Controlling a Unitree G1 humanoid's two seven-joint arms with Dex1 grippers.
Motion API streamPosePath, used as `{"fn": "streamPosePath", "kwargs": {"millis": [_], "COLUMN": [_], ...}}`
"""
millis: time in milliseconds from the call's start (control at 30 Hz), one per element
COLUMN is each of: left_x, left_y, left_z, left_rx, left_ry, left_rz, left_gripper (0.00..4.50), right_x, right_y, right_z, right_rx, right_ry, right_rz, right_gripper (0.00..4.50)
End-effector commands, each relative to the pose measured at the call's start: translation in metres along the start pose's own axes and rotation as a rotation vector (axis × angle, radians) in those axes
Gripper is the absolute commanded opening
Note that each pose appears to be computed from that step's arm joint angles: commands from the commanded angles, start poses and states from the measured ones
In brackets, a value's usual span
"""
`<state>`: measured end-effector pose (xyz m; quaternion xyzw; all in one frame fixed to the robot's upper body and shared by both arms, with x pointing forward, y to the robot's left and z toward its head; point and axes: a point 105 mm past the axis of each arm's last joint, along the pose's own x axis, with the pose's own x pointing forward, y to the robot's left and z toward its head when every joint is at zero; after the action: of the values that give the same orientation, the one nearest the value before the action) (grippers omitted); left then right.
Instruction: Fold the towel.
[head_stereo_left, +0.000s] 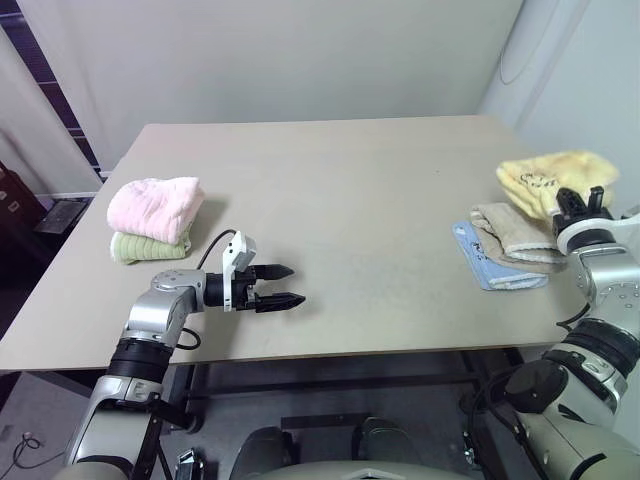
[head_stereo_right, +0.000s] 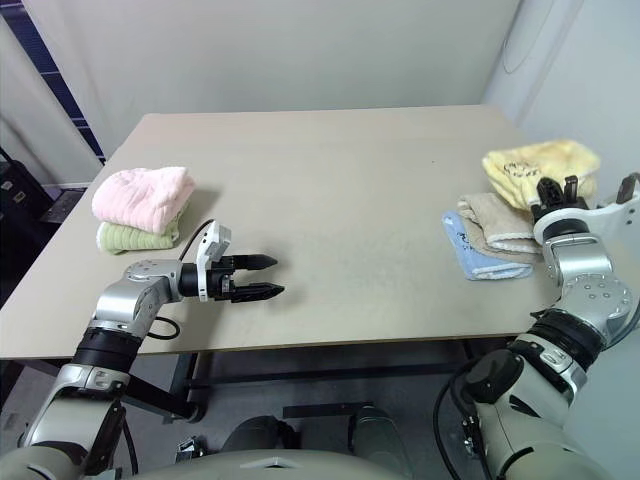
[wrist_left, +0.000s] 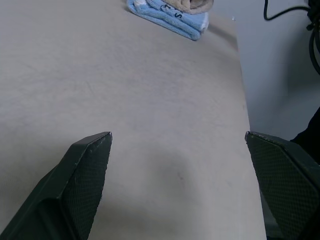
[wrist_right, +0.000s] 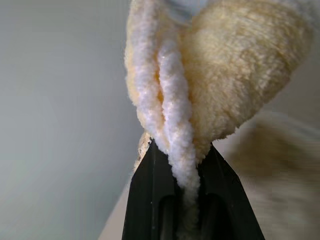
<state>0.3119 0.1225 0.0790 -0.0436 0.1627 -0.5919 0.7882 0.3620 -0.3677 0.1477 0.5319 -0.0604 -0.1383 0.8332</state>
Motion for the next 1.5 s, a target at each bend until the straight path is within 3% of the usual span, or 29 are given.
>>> {"fn": "streamPosePath", "kwargs": {"millis": [33,533,900,1133,1333,1500], "left_x": [0.000,-0.005,0.001,0.003,0.002,0.001], "left_y": [0.000,-0.001,0.000,0.000,0.001,0.002], "left_z": [0.010,0.002,-0.002,-0.002,-0.003,-0.004], "left_rx": [0.047,0.025,0.018,0.017,0.013,0.011], "left_ry": [-0.010,0.023,0.039,0.038,0.042,0.044], "left_rz": [-0.006,-0.004,-0.017,-0.019,-0.011,-0.007], "left_gripper": [4.50,4.50,4.50,4.50,4.50,4.50], "right_x": [0.000,-0.032,-0.050,-0.048,-0.049,-0.047], "right_y": [0.013,0.029,0.038,0.019,0.001,0.005], "right_z": [0.010,0.001,-0.031,-0.039,-0.046,-0.048], "right_rx": [0.053,0.216,0.281,0.281,0.292,0.325], "right_ry": [-0.049,-0.113,-0.028,-0.019,-0.015,-0.005], "right_rz": [0.040,0.002,-0.026,-0.121,-0.215,-0.200], "right_gripper": [0.02,0.02,0.02,0.02,2.00,3.83]}}
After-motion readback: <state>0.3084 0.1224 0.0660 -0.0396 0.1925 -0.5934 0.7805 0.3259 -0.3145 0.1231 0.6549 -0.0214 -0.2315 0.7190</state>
